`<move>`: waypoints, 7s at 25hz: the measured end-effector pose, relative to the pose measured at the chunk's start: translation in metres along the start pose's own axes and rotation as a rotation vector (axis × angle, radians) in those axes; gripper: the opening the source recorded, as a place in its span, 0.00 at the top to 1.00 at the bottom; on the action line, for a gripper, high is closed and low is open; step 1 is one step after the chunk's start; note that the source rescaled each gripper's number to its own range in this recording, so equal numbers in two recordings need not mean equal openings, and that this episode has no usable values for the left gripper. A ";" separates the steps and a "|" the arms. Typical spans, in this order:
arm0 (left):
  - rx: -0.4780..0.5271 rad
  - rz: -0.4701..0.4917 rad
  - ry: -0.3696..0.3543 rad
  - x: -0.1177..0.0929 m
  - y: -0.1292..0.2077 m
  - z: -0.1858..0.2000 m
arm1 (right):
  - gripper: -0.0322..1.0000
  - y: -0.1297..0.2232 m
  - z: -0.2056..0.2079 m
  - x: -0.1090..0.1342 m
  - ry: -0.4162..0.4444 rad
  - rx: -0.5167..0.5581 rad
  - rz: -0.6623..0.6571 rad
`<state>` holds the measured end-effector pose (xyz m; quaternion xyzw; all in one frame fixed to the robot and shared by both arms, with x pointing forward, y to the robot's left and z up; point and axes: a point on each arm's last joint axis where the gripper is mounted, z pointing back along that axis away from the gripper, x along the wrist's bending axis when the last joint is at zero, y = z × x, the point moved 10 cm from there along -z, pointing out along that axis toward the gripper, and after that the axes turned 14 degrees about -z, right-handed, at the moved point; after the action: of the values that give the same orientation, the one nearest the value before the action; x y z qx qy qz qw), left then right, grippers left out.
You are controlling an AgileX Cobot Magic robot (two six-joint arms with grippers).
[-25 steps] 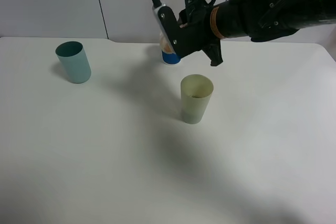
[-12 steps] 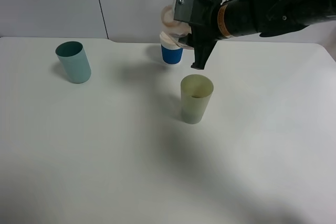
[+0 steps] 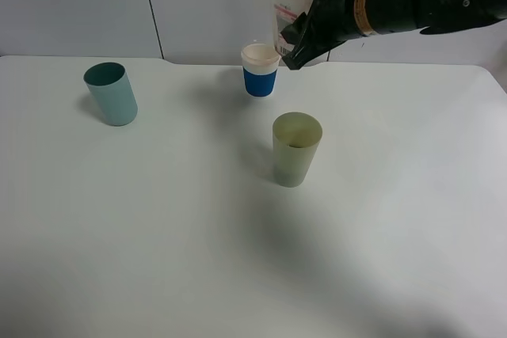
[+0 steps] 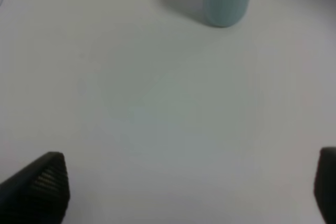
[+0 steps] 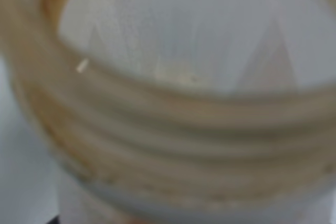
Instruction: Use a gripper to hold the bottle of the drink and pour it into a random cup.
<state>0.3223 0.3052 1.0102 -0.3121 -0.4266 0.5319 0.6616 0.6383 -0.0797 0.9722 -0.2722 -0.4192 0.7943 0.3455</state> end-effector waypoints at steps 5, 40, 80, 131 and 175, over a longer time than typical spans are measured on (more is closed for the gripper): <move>-0.001 0.002 0.004 -0.001 0.000 0.000 | 0.97 -0.008 0.011 -0.019 0.039 -0.033 -0.209; 0.001 0.000 0.000 0.000 0.000 0.000 | 0.97 0.096 0.055 -0.067 0.218 0.010 -0.625; 0.000 0.002 0.005 -0.001 0.000 0.000 | 0.97 0.192 0.023 -0.091 0.320 0.064 -0.644; -0.001 0.002 0.004 -0.001 0.000 0.000 | 0.09 0.082 0.104 -0.110 0.387 -0.206 -0.512; -0.001 0.002 0.004 -0.001 0.000 0.000 | 0.09 0.040 0.351 -0.033 0.560 -0.415 -0.219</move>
<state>0.3223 0.3044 1.0102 -0.3141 -0.4251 0.5317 0.6618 0.3925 -0.2899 1.1188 -0.4971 -0.4873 0.5452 0.4671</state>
